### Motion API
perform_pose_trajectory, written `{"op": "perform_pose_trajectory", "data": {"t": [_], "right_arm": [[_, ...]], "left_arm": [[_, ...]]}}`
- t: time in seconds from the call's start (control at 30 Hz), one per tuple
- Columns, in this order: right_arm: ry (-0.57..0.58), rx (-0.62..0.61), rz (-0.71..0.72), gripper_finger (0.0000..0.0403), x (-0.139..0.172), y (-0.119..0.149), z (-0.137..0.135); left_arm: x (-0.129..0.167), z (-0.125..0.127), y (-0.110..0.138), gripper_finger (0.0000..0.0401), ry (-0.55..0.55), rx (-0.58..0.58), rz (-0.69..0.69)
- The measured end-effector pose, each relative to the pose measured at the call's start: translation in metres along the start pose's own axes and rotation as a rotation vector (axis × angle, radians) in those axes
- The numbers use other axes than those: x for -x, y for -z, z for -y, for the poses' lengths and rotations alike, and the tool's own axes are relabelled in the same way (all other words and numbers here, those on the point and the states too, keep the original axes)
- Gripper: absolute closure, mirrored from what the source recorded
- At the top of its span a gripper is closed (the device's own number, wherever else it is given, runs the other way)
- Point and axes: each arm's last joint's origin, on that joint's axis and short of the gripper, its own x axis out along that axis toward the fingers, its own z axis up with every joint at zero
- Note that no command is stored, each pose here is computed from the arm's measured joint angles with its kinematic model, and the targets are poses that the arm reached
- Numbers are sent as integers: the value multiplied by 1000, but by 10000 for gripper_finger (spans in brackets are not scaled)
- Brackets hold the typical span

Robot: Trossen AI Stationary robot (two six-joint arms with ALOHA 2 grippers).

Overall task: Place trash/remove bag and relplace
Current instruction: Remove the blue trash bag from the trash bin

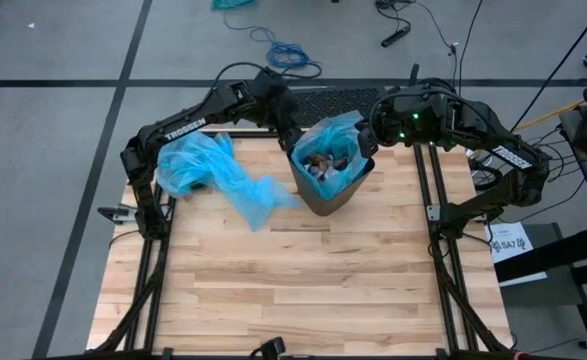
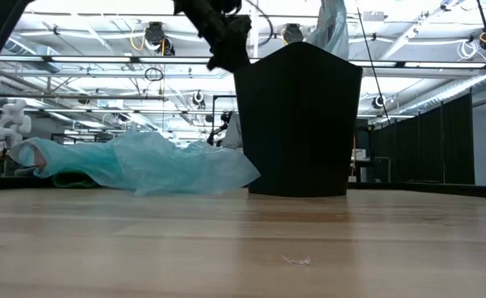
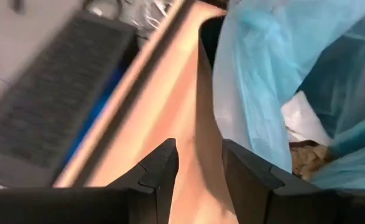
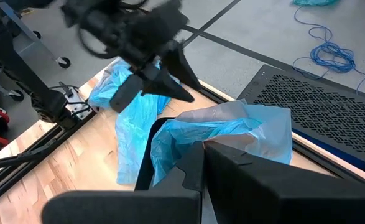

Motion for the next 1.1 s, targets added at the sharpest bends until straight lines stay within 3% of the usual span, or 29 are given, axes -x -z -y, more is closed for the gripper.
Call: {"op": "perform_pose_trajectory", "data": {"t": [0.23, 0.77, 0.93, 1.1], "right_arm": [[0, 0, 0, 403, 0, 0, 0], [4, 15, -3, 403, 0, 0, 0], [71, 23, 44, 403, 0, -2, 2], [49, 46, 88, 403, 0, -6, -1]], "left_arm": [[-22, -8, 7, 287, 216, 90, -55], [-24, 2, 2, 306, 241, 33, -16], [-25, 9, -2, 306, 252, 8, 25], [-26, 13, -3, 306, 258, 0, 29]]}}
